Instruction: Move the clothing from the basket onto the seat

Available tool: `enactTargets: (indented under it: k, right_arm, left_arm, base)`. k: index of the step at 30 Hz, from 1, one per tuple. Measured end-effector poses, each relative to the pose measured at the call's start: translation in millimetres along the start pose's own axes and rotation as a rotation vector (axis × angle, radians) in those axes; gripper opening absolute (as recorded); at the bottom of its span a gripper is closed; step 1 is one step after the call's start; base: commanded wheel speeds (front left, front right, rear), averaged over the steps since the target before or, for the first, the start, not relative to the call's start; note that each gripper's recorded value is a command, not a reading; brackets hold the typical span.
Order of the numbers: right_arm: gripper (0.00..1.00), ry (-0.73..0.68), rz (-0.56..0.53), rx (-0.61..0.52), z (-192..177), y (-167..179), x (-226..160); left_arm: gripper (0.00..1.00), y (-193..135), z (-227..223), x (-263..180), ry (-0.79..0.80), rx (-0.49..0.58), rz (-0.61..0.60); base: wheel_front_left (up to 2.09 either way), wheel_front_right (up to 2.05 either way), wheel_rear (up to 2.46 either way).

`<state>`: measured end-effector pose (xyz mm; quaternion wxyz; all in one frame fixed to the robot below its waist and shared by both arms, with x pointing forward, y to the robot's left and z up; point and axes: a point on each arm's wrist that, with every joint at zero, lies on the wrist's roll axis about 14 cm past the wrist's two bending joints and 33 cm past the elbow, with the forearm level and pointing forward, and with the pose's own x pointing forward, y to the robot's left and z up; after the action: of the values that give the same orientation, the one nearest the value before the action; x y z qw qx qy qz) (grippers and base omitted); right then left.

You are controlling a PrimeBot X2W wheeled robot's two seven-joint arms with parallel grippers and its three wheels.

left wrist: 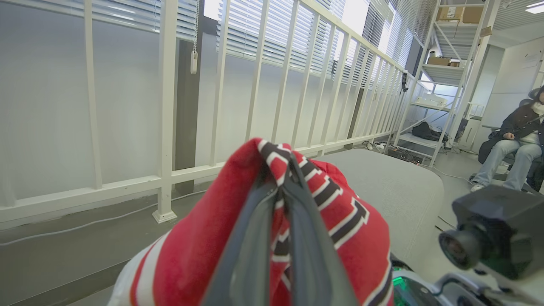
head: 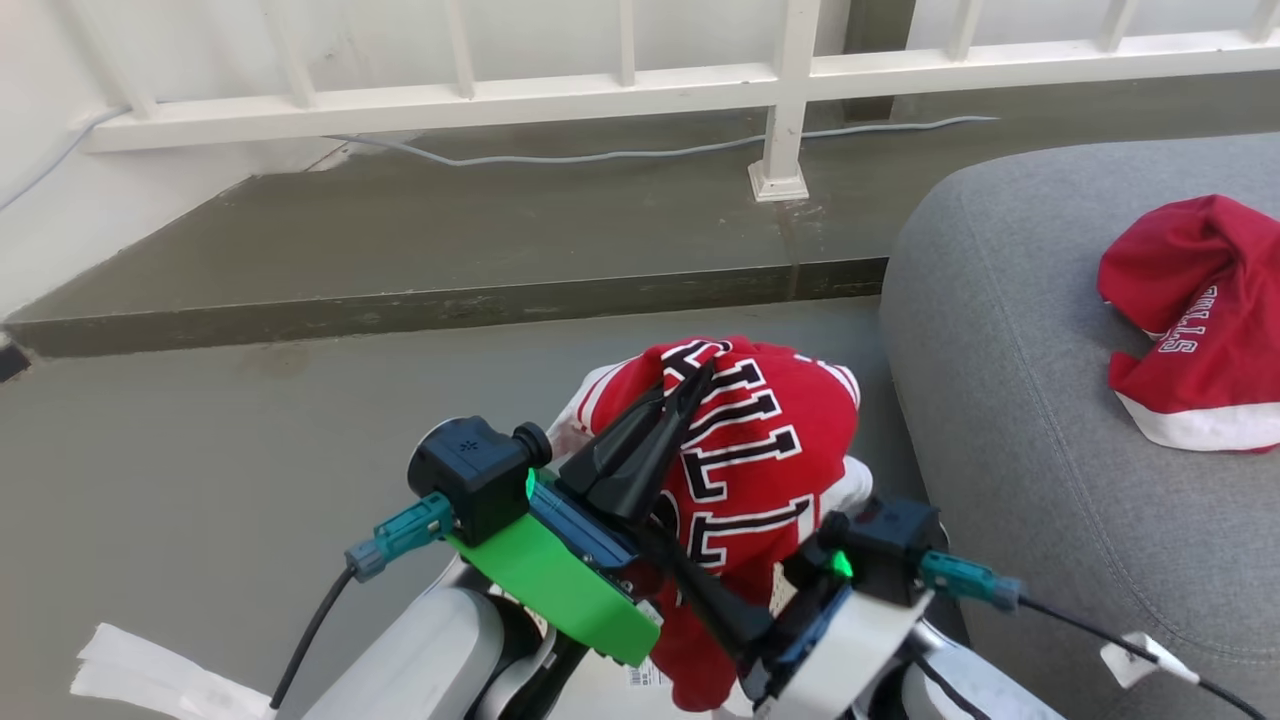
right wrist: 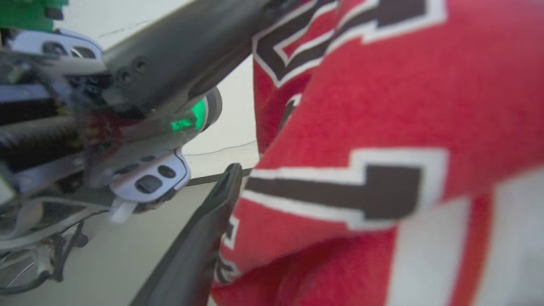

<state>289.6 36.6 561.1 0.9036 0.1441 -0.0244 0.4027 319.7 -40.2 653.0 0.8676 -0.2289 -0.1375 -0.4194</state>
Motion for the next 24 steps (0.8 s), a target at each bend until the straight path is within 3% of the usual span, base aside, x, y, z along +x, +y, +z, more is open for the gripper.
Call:
enactTargets:
  k: [1, 10, 11, 12, 13, 14, 24]
  right_arm:
    - [0.0, -0.006, 0.004, -0.002, 1, 0, 3]
    - [0.0, 0.002, 0.02, -0.012, -5, -3, 15]
    - [0.0, 0.002, 0.02, -0.009, -6, -3, 16]
    - [0.0, 0.001, 0.019, -0.008, -6, -4, 16]
    - [0.0, 0.002, 0.019, -0.01, -7, -4, 17]
    - [0.0, 0.003, 0.018, -0.014, -7, -5, 18]
    - [0.0, -0.026, -0.03, -0.037, 0, -29, 22]
  left_arm:
    - [0.0, 1, 1, 0, -0.002, 0.002, 0.003]
    - [0.03, 2, 3, -3, -0.006, 0.009, 0.011]
    - [0.33, 2, 3, -3, -0.006, 0.009, 0.011]
    - [0.47, 3, 3, -3, -0.006, 0.01, 0.012]
    - [0.83, 3, 3, -3, -0.005, 0.011, 0.012]
    - [1.0, 3, 3, -3, -0.004, 0.011, 0.012]
    - [1.0, 5, 1, -4, 0.004, 0.025, 0.009]
  base:
    - [0.0, 0.0, 0.0]
    - [0.0, 0.0, 0.0]
    - [0.0, 0.0, 0.0]
    - [0.0, 0.0, 0.0]
    - [0.0, 0.0, 0.0]
    - [0.0, 0.0, 0.0]
    - [0.0, 0.0, 0.0]
